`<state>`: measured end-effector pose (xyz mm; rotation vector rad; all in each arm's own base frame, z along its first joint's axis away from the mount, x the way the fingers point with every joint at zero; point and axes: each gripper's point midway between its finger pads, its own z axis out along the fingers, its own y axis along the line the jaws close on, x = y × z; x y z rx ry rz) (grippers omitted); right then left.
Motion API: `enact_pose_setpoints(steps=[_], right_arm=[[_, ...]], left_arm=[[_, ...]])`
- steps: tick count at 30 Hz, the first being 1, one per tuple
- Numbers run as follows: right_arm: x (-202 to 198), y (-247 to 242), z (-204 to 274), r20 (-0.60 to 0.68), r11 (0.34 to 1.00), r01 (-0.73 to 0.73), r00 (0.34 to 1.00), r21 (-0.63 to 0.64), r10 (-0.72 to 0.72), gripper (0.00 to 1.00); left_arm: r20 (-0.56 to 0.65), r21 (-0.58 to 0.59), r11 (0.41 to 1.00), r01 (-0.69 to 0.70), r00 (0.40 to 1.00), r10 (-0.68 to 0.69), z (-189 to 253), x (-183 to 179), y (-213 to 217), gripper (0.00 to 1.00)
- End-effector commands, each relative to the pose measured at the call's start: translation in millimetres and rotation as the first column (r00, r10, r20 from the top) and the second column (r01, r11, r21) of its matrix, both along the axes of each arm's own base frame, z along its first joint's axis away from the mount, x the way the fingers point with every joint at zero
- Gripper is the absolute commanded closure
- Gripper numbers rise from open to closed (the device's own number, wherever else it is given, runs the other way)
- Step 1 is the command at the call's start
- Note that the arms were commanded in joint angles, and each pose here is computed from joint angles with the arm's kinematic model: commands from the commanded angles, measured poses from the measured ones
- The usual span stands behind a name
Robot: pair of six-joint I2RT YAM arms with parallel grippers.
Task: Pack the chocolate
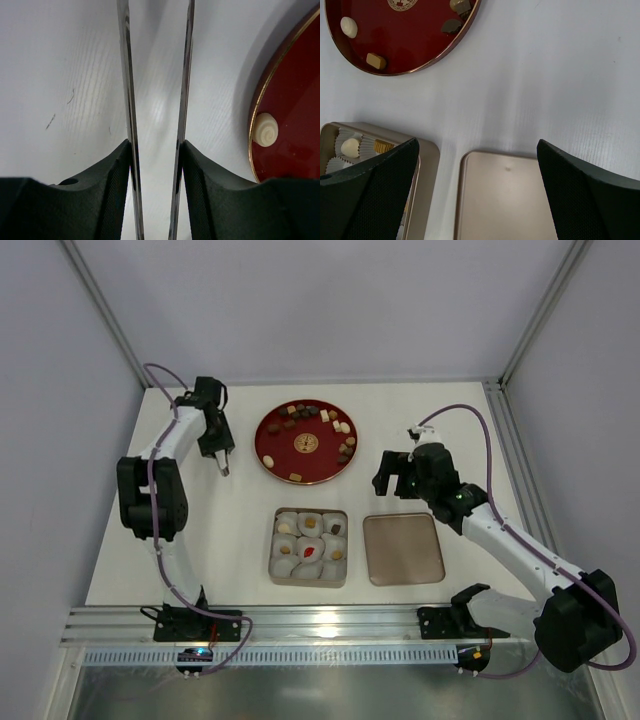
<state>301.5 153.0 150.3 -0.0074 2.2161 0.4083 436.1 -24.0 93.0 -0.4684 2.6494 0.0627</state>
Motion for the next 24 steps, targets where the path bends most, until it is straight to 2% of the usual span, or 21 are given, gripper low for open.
enact_pose_setpoints(steps=[1,7,12,24], right_arm=[[1.3,3.7,9.7,0.037,1.0,-0.02,0.999,0.01,0.019,0.0],[1.0,4.3,7.2,0.033,1.0,-0.02,0.999,0.014,0.019,0.0],[1.0,4.8,5.9,0.031,1.0,-0.019,0.999,0.017,0.019,0.0],[-0.3,4.8,2.9,0.025,1.0,-0.021,0.999,0.017,0.021,0.0]], left_arm=[[0.009,0.006,1.0,-0.013,1.0,0.013,-7.4,5.5,9.4,0.56],[-0.12,0.014,1.0,-0.013,0.993,0.014,-40.7,-10.6,14.5,0.53],[-0.194,0.017,1.0,-0.011,0.981,0.014,-56.9,-21.8,19.8,0.45],[-0.234,0.006,1.0,0.006,0.972,-0.005,-67.4,-30.5,17.9,0.22]])
